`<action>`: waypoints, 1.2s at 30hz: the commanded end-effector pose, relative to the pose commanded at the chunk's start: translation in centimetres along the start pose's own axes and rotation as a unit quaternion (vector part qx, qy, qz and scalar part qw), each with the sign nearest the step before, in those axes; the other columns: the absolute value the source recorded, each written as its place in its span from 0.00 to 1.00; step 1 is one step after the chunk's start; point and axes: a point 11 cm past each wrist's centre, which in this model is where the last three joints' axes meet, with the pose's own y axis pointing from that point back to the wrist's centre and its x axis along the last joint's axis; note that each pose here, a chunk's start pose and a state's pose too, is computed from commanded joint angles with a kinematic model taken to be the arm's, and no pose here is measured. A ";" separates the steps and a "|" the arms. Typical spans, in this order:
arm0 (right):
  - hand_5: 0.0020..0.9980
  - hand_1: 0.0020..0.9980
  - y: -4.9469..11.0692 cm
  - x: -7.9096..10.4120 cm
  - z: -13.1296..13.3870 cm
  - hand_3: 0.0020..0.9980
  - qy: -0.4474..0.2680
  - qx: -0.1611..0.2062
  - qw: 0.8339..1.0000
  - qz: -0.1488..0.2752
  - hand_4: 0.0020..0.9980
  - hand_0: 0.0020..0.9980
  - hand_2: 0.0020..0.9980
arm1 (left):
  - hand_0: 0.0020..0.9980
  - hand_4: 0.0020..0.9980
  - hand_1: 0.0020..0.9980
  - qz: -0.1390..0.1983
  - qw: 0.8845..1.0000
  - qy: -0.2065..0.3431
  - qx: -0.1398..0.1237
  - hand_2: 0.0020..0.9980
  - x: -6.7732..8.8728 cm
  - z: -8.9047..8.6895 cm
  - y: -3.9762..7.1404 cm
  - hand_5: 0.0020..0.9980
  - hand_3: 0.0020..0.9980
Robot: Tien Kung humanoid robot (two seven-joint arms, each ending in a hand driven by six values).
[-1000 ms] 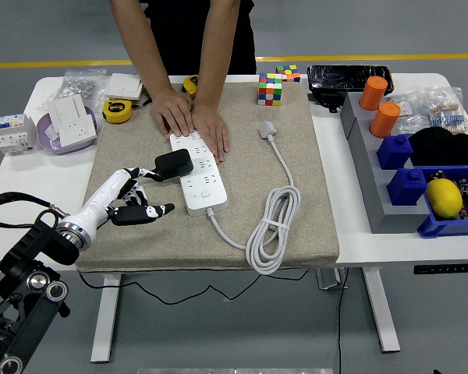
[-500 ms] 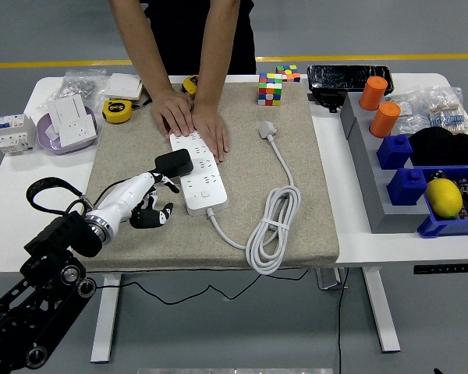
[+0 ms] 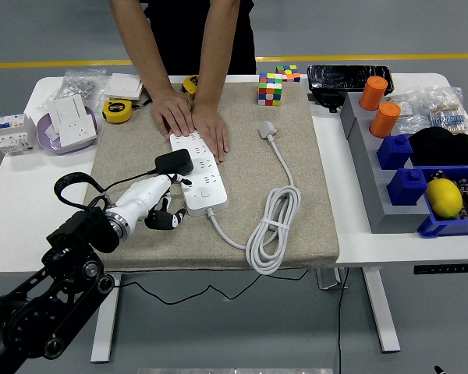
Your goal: Pick up the plug,place it near the board,insert it into the board,press the button
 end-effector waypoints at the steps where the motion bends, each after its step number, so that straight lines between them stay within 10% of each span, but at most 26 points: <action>1: 1.00 0.79 0.0 0.0 0.0 0.79 0.000 0.000 1.000 0.000 1.00 0.89 0.77 | 0.19 0.60 0.00 -0.004 1.000 -0.004 -0.001 0.11 -0.2 0.1 -0.2 0.00 0.88; 36: 1.00 0.79 0.0 0.0 -0.1 0.79 -0.003 0.001 1.000 0.001 1.00 0.89 0.77 | 0.19 0.61 0.00 -0.049 0.998 -0.028 -0.002 0.11 -2.3 0.6 -0.7 0.00 0.84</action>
